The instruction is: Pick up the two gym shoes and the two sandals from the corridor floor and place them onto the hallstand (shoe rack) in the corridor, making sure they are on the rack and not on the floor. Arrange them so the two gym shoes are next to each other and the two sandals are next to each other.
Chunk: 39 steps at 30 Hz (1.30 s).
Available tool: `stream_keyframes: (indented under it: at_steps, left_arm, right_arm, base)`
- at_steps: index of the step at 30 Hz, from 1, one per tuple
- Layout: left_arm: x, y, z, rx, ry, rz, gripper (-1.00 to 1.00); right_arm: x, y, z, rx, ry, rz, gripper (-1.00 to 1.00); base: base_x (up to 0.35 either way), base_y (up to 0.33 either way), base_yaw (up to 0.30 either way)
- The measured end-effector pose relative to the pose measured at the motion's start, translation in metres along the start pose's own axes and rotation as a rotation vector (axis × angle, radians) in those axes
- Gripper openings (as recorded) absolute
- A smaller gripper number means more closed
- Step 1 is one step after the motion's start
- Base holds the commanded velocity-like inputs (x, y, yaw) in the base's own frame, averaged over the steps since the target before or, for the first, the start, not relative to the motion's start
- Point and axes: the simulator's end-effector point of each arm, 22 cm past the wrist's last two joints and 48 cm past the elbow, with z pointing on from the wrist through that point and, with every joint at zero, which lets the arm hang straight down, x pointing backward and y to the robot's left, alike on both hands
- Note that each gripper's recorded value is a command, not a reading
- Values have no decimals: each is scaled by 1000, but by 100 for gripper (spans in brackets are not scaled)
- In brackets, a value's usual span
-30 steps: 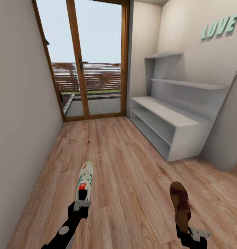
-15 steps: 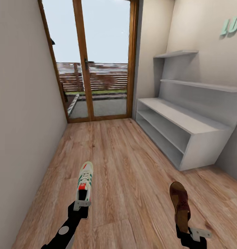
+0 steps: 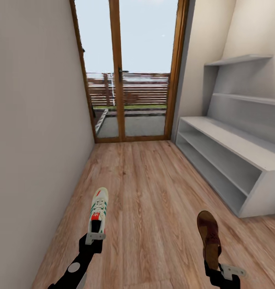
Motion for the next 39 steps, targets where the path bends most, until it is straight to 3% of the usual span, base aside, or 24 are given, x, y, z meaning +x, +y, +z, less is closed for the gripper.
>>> stream_keyframes:
  at_steps: [11,12,15,27,39]
  left_arm:
    - [0,1,0,-2,-1,-2,-100]
    - [0,14,0,-33,-1,-36,-100]
    - [1,18,0,-44,0,-48,-100]
    - [1,18,0,-45,1,-50,-100]
    - [1,18,0,-44,-1,-50,-100]
  right_arm:
    - [0,0,0,0,1,0,-100]
    - [0,0,0,0,1,0,-100]
    - [1,0,0,0,1,0,-100]
    - [0,0,0,0,1,0,-100]
    - [-1,-3,0,3,-3,-2,-100]
  base:
    - [313,156,11]
    - [313,157,1]
    - [313,157,0]
    - [314,150,0]
    - [336,16,0]
